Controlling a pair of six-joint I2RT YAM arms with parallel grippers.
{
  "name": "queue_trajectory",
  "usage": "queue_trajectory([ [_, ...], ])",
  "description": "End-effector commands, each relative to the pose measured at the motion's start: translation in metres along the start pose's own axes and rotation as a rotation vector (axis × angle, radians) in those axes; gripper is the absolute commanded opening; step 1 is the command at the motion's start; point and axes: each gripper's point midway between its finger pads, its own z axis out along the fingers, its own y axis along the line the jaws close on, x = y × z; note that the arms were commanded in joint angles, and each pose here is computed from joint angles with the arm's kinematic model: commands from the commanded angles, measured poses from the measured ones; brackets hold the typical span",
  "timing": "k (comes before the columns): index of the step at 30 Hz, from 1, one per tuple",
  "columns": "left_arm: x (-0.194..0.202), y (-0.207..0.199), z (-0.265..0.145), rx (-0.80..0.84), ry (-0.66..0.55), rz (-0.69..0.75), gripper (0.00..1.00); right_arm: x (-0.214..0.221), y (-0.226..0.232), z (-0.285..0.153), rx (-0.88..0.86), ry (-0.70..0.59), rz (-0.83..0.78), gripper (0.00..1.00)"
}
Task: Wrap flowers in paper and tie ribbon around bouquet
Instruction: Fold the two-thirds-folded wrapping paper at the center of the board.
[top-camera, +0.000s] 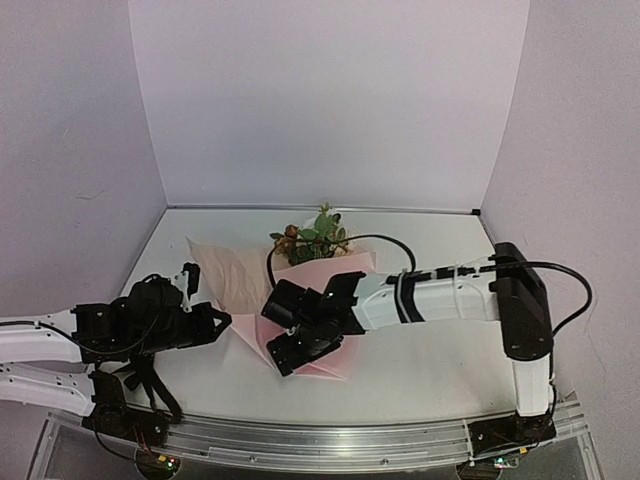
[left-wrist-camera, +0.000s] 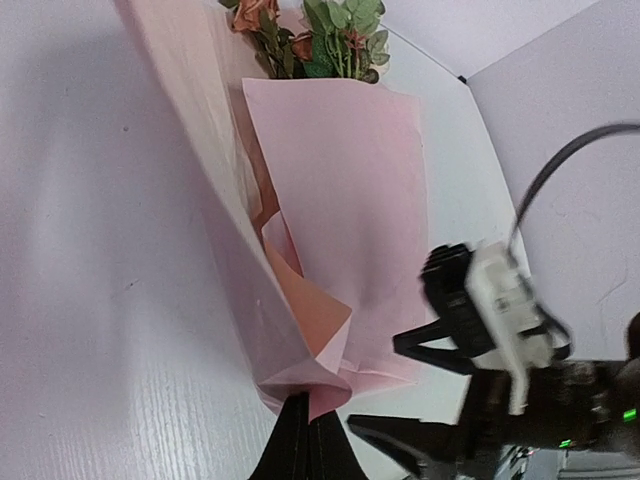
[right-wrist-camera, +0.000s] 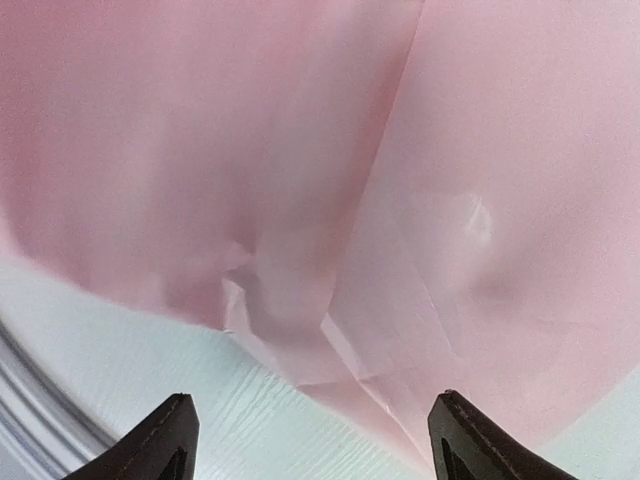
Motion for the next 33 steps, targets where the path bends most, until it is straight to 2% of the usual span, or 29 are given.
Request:
queue_trajectory([
  [1,-0.021,-0.049,0.000,0.120,-0.012,0.145,0.00,-0.015,-0.010,-0.060,-0.047,-0.104,0.015,0.81],
  [6,-0.015,-0.070,0.012,0.151,0.055,0.239,0.00,0.012,-0.074,-0.068,0.071,-0.117,0.151,0.74],
  [10,-0.011,-0.087,0.022,0.181,0.106,0.310,0.00,0.044,-0.118,-0.045,0.028,-0.112,0.374,0.68],
  [13,-0.006,-0.099,0.031,0.200,0.149,0.354,0.00,0.057,-0.135,-0.027,-0.021,-0.114,0.490,0.64],
  [15,0.001,-0.107,0.040,0.220,0.195,0.379,0.00,0.060,-0.137,-0.017,-0.059,-0.113,0.528,0.62],
  [24,0.008,-0.142,0.074,0.279,0.268,0.448,0.00,0.061,-0.132,0.018,-0.104,-0.094,0.641,0.46],
  [33,0.026,-0.167,0.102,0.348,0.338,0.465,0.00,0.063,-0.130,0.033,-0.094,-0.070,0.667,0.44],
])
